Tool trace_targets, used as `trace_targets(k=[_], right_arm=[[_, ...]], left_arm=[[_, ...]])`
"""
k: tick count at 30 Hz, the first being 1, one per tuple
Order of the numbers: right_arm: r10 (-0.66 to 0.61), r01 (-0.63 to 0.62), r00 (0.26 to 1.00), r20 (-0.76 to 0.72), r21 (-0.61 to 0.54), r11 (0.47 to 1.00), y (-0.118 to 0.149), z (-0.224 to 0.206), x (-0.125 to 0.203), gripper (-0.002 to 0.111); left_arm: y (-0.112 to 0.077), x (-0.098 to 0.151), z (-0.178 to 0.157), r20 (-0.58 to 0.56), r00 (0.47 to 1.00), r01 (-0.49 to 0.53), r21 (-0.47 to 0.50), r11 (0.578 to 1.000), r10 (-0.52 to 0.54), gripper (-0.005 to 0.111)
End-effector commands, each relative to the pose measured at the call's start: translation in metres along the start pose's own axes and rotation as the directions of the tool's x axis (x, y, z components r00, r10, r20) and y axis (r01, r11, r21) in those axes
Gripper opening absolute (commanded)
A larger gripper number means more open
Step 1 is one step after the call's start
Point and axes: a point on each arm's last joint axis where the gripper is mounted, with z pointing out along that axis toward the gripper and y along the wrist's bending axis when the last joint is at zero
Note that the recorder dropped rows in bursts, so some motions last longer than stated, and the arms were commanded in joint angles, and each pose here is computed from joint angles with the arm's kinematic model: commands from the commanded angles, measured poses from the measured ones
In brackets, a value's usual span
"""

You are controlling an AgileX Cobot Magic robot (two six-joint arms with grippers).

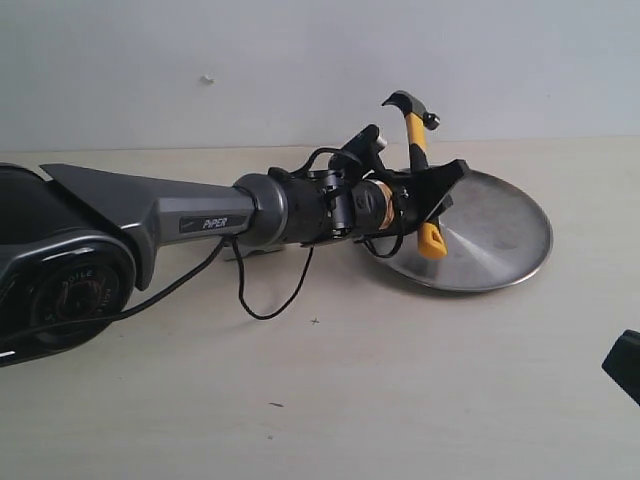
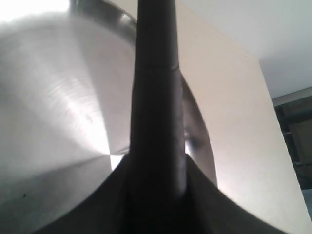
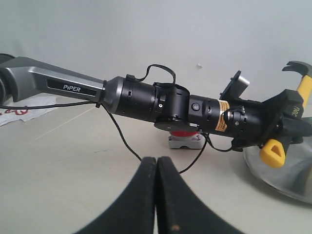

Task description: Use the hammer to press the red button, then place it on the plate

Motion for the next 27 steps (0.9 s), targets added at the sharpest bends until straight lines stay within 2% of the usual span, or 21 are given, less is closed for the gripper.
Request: trace_targets(k=[1, 5, 18, 19, 23, 27], right_arm=[[-0.014, 0.014, 1.000, -0.001, -0.009, 1.000, 0.001, 0.000, 0.001, 0.000], [-0.010, 0.010, 1.000, 0.000, -0.009, 1.000, 0.001, 0.000, 0.001, 0.000], [-0.006, 0.006, 1.000, -0.002, -0.021, 1.000, 0.002, 0.000, 0.001, 0.000], [-0.006, 0.006, 1.000, -0.002, -0.021, 1.000, 0.002, 0.000, 0.001, 0.000], [-0.006, 0.006, 1.000, -0.002, -0.021, 1.000, 0.002, 0.000, 0.001, 0.000], [-0.006, 0.006, 1.000, -0.002, -0.021, 1.000, 0.002, 0.000, 0.001, 0.000]], left_arm=[[-0.018, -0.005, -0.003, -0.003, 0.998, -0.059, 0.096, 0.994, 0.060, 0.000], [-0.013, 0.005, 0.007, -0.037, 0.999, -0.026, 0.158, 0.987, 0.032, 0.000], [-0.009, 0.007, 0.014, -0.032, 0.999, -0.035, 0.134, 0.990, 0.039, 0.000], [-0.009, 0.007, 0.014, -0.033, 0.999, -0.037, 0.136, 0.990, 0.042, 0.001], [-0.010, 0.008, 0.014, -0.038, 0.998, -0.046, 0.148, 0.988, 0.052, 0.024], [-0.010, 0.008, 0.014, -0.042, 0.998, -0.045, 0.151, 0.988, 0.052, 0.026]])
